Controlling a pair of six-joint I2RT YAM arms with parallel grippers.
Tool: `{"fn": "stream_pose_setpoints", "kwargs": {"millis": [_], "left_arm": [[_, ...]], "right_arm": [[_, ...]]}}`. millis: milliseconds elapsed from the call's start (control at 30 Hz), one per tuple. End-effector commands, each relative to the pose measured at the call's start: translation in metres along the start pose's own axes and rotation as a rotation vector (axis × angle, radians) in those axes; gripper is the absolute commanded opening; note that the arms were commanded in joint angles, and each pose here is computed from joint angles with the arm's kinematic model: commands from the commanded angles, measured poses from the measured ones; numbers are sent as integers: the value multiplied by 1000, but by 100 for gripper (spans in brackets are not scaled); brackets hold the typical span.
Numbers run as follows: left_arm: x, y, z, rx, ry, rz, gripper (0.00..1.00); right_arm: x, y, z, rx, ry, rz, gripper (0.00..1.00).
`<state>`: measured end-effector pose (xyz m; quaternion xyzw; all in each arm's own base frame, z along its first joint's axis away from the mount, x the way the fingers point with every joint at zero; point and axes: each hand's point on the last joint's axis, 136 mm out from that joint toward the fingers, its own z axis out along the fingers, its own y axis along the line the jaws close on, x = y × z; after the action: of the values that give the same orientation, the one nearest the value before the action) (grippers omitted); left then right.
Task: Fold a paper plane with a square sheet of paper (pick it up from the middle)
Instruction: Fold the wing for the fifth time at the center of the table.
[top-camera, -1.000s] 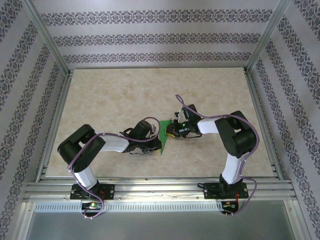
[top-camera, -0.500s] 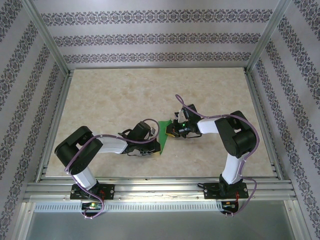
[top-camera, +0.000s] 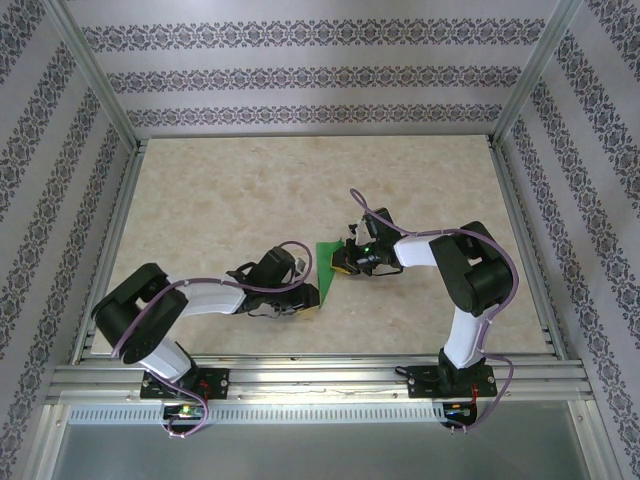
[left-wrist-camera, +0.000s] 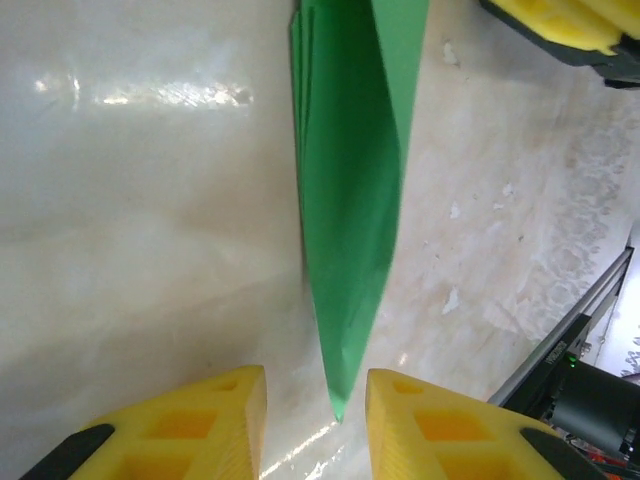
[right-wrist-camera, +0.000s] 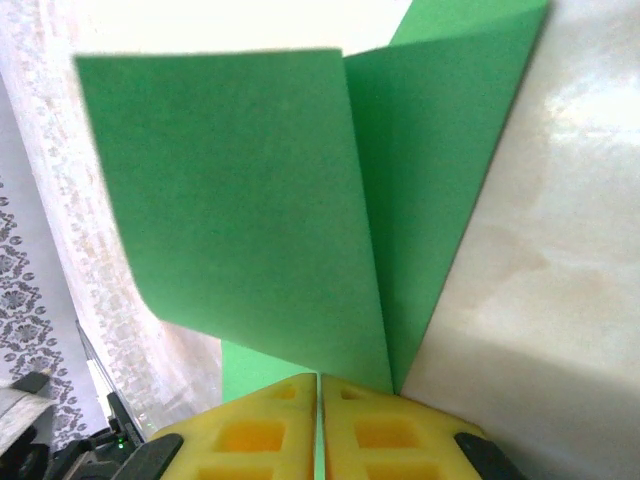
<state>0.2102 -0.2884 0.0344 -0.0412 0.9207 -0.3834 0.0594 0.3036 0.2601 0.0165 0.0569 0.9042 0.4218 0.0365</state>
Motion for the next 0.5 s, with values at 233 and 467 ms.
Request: {"fn": "stream_pose_setpoints", "kwargs": {"millis": [233,467], "left_arm": [[-28,-65,-11,113,-47,104,11],[-42,-58,17,55,-27,100,8]], "right_arm": [[12,-25,10,99,32,27,12],[11,-23,11,95,31,26,12]]}}
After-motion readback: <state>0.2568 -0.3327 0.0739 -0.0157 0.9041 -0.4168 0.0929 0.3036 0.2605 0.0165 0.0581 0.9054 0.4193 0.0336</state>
